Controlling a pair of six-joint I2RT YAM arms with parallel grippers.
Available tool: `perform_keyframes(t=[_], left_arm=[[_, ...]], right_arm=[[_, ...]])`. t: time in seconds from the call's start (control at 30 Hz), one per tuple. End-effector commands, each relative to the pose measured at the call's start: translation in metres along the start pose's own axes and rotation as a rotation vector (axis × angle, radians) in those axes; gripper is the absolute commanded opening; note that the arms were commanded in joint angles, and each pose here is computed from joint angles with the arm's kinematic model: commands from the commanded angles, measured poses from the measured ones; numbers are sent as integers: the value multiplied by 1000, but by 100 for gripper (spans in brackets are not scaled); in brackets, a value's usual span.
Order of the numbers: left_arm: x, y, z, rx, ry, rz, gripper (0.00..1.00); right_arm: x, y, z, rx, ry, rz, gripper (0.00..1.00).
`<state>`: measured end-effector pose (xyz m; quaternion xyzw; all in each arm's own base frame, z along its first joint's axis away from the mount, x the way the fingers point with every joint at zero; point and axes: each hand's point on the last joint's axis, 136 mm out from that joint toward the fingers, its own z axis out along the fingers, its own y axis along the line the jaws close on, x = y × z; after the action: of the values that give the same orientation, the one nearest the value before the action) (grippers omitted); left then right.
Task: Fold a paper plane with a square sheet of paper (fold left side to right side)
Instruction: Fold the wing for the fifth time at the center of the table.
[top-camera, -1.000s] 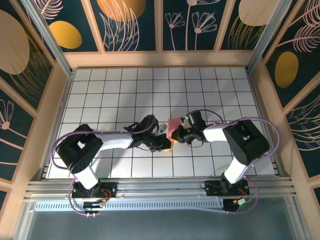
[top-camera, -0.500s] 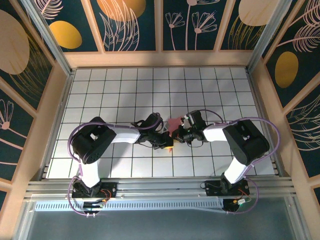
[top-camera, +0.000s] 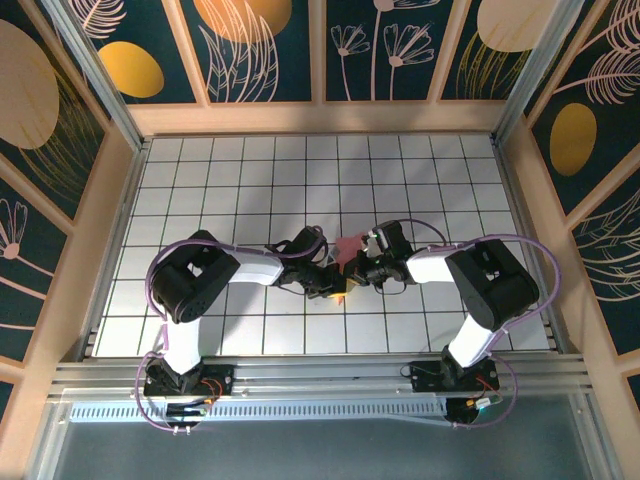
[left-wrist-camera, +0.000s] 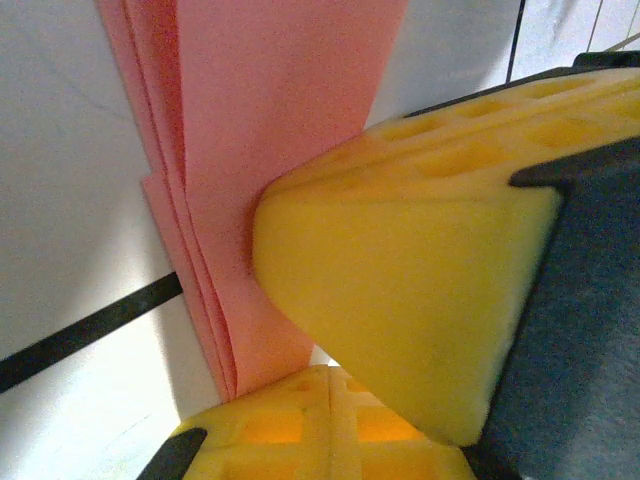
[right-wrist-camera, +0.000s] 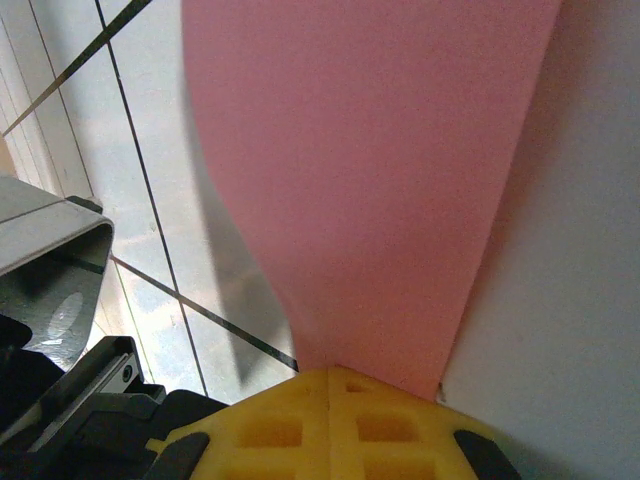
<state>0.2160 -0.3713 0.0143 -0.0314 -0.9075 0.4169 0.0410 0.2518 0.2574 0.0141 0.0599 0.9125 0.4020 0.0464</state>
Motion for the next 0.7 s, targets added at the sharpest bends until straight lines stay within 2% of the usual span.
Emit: perform_keyframes(t=[0.0,0.43,0.67], left_arm=[[3,19,3,-63,1,-8,0],[55,32,3,-141,80,-8,0],[66,30,-7,-123,70,-14,0]], right_arm=[[24,-55,7,198,48,83,0],[24,-55,8,198,50,85,0],[20,-50,10,184,51,79,0]])
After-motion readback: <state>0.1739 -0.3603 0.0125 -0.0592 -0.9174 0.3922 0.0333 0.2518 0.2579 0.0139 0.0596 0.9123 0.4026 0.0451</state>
